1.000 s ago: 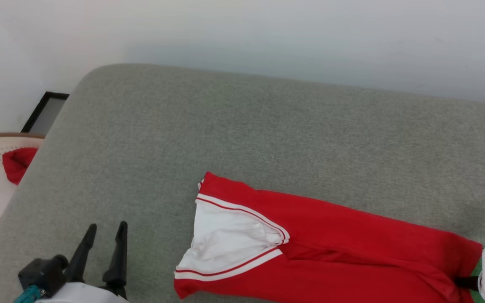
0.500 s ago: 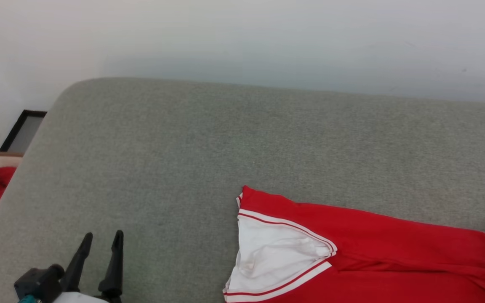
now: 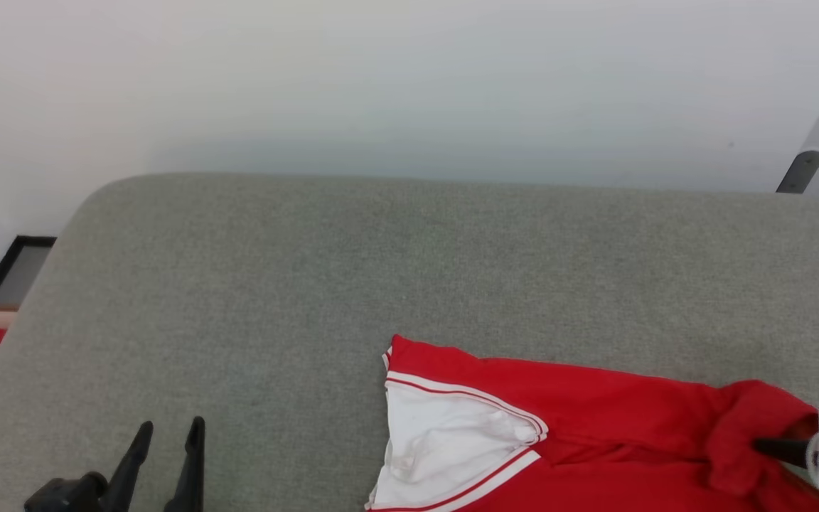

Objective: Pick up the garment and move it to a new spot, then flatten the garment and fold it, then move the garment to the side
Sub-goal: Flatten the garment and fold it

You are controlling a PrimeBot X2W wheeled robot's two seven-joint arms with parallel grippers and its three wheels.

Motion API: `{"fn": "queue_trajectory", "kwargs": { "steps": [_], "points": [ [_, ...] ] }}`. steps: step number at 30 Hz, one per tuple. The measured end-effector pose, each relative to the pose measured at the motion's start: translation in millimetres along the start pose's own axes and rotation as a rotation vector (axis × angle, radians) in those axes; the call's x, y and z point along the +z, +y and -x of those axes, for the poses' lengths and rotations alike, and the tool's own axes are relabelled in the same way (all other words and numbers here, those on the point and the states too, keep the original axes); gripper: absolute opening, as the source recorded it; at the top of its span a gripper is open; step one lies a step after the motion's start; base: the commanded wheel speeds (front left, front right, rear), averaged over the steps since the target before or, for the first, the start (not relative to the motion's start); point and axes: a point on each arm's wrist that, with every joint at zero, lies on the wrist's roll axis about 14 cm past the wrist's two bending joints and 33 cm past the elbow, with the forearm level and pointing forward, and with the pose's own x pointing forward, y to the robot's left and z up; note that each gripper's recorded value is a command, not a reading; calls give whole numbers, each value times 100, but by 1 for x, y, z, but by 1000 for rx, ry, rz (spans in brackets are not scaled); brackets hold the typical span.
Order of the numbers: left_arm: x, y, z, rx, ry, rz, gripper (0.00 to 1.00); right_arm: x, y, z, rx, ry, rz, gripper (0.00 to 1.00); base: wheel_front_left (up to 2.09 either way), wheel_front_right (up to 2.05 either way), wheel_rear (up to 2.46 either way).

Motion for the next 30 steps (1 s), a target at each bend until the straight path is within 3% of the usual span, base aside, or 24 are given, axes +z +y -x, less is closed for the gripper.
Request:
{"fn": "queue_trajectory", "kwargs": {
  "steps": [12,22,30],
  "points": [
    [6,-4,10,-2,-33,22,100,9,114,-22,252,-28,193,0,0,0,0],
    [8,6,22,38,-51,41,100,6,198,-66,381,17,308,0,0,0,0],
    [5,11,26,74,-49,56,100,5,244,-96,436,43,355,0,0,0,0]
  ]
}}
